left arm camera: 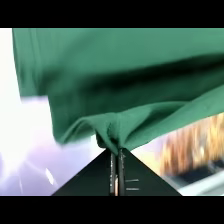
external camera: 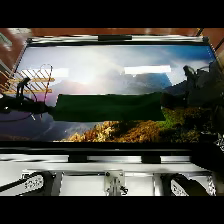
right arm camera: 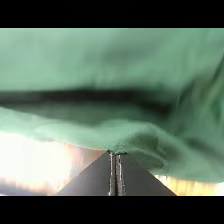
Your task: Fold the shirts.
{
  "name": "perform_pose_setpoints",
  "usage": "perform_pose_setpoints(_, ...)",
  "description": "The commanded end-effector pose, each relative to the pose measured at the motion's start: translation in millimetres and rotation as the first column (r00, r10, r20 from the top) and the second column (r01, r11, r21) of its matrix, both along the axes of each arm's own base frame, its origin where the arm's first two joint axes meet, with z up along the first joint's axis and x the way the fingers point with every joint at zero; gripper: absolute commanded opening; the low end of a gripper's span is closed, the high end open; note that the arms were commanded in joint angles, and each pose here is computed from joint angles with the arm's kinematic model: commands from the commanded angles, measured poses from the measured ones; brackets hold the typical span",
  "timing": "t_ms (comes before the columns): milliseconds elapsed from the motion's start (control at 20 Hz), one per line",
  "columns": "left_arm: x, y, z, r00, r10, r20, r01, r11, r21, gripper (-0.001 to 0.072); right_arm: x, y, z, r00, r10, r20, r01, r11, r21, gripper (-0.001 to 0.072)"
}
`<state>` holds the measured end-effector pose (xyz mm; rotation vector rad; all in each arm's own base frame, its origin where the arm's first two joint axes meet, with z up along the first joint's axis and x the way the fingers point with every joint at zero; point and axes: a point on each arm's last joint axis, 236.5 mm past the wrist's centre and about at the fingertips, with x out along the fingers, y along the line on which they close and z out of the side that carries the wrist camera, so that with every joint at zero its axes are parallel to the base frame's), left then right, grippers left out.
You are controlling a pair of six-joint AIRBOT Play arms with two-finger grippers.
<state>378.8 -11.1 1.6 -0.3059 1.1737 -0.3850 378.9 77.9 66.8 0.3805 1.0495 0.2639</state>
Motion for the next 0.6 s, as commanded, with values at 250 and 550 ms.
perform_pose_setpoints(250,84.6,-7.2,-41.6,0.989,0.135,-0.068,-0.139,0.989,-0.054,0.0035,94.5,-16.1,-73.4,0.996,-0.078,-0.048,0.078,0.997,-0.015,0.0061)
perform_pose_setpoints(550,78.7,-29.2,-76.8,0.977,0.124,-0.173,-0.138,0.988,-0.071,0.0647,91.1,-16.4,-121.9,0.982,-0.093,-0.163,0.093,0.996,-0.008,0.0470)
